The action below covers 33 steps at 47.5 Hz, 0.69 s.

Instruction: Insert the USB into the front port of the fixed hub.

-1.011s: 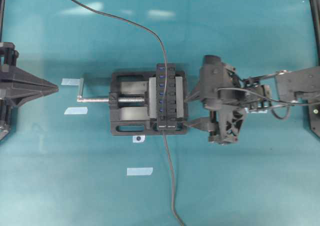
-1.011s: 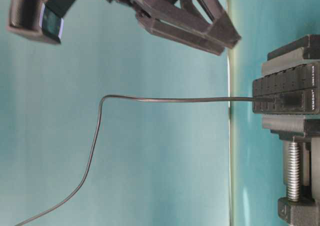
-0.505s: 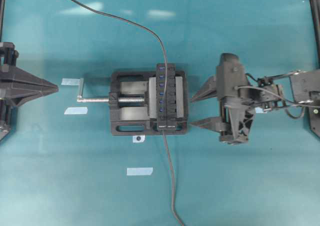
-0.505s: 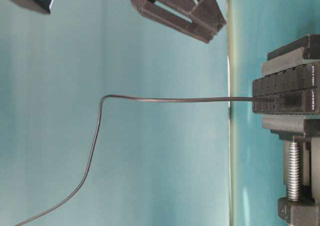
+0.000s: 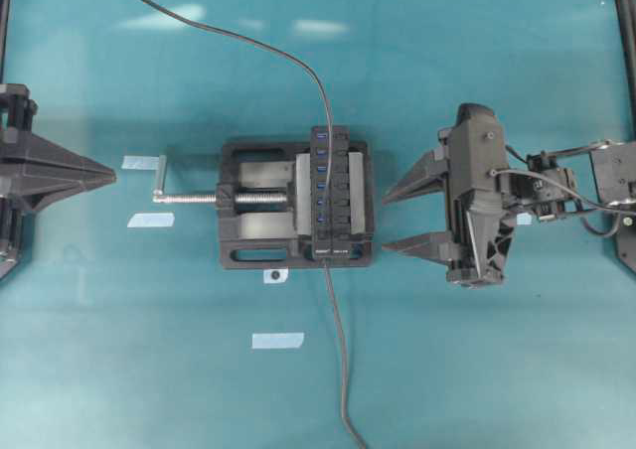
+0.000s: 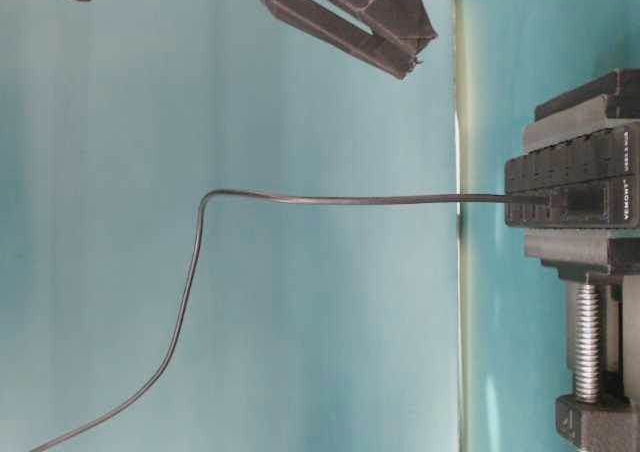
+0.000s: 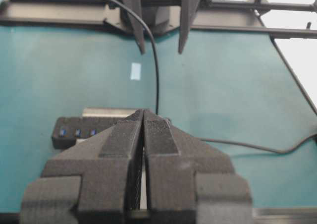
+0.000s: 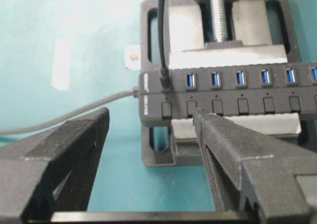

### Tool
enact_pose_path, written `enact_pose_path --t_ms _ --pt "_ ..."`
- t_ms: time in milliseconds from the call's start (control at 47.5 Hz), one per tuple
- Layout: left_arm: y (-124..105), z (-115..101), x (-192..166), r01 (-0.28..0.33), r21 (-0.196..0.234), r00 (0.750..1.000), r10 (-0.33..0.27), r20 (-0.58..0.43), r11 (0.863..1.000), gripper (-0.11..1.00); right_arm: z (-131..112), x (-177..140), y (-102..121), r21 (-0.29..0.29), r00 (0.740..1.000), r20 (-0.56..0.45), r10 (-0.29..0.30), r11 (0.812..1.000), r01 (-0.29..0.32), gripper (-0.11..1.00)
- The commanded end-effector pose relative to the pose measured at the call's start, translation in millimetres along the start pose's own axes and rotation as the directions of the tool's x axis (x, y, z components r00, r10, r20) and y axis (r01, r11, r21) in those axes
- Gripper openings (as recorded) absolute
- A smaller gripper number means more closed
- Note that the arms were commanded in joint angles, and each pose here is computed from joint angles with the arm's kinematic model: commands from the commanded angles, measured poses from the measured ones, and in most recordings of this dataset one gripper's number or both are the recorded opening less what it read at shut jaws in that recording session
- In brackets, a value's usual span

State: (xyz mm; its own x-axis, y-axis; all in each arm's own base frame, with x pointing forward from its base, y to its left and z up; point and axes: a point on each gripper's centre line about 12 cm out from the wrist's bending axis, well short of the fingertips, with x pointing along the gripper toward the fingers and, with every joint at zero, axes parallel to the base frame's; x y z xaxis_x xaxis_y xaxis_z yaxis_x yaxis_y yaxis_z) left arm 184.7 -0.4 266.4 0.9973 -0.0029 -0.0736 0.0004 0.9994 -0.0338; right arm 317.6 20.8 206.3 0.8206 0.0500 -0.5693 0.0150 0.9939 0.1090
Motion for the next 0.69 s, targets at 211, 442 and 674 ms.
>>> enact_pose_path --t_ms 211,442,674 --pt "0.4 4.0 1.3 -0.003 0.000 1.000 0.003 0.009 1.000 0.00 6.3 -4.7 1.0 0.009 0.999 0.035 0.006 1.000 -0.007 0.74" --pt "0.1 3.3 1.2 -0.001 0.001 1.000 0.001 0.008 1.000 0.00 4.8 -4.6 0.9 0.009 0.999 0.033 0.006 1.000 -0.007 0.74" --pt "0.4 2.4 1.4 -0.002 0.001 1.000 0.002 0.005 1.000 0.00 4.1 -4.5 0.8 0.008 0.999 0.032 0.006 1.000 -0.006 0.74"
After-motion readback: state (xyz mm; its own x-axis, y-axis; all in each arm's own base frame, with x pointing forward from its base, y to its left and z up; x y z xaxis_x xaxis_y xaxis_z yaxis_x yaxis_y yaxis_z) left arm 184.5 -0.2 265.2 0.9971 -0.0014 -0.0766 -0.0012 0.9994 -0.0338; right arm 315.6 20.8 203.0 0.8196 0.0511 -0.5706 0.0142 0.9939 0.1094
